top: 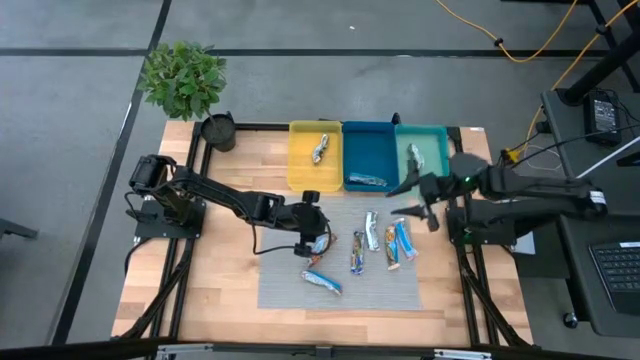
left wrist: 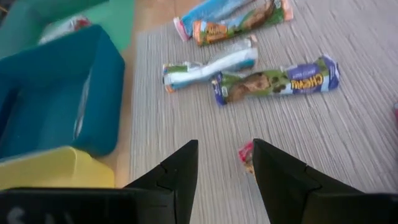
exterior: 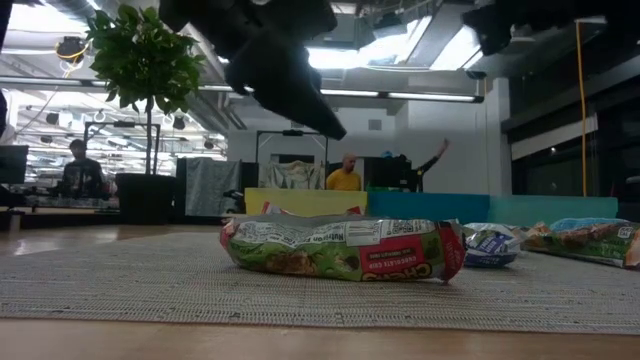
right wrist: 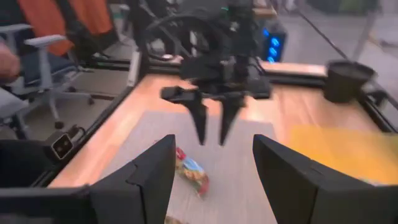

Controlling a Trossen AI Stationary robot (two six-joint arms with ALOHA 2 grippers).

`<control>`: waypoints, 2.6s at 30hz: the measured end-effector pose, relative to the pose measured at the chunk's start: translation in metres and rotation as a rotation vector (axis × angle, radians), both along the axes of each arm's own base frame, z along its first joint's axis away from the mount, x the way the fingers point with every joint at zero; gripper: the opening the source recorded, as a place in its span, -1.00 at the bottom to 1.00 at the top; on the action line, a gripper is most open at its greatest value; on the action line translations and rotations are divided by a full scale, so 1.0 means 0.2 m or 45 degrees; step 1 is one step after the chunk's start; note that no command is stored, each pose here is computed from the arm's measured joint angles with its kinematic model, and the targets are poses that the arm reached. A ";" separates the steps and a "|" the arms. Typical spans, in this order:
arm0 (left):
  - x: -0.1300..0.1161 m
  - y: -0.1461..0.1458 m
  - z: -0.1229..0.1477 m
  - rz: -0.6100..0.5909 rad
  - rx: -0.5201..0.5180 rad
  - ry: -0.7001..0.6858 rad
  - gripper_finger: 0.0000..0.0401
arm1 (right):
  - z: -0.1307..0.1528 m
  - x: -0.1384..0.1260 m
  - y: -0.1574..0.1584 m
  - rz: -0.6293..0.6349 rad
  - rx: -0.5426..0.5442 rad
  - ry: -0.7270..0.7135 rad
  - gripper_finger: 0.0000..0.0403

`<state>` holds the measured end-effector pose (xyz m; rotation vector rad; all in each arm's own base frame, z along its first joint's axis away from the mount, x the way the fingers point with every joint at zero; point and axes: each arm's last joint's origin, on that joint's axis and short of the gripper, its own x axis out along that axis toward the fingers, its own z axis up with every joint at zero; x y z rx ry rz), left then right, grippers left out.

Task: Pick and place Granola Bars by type
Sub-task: Put the left red granola bar into the light blue bin

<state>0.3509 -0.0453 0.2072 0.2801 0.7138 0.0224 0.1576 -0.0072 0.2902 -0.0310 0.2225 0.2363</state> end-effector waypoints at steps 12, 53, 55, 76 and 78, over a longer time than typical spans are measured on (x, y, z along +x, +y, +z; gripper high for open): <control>-0.04 -0.01 -0.05 -0.012 -0.185 0.171 -0.21 | -0.24 0.11 0.08 0.012 -0.110 -0.014 0.08; 0.15 0.09 -0.42 0.006 -0.528 0.212 0.46 | -0.31 0.19 0.15 0.062 -0.186 0.058 0.08; 0.14 0.09 -0.43 0.030 -0.521 0.221 0.45 | -0.31 0.19 0.15 0.061 -0.186 0.059 0.08; 0.19 0.09 -0.35 0.036 -0.455 0.242 -0.86 | -0.31 0.19 0.15 0.045 -0.124 0.076 0.08; 0.21 0.09 -0.31 0.021 -0.432 0.271 -0.93 | -0.31 0.19 0.15 0.044 -0.121 0.077 0.08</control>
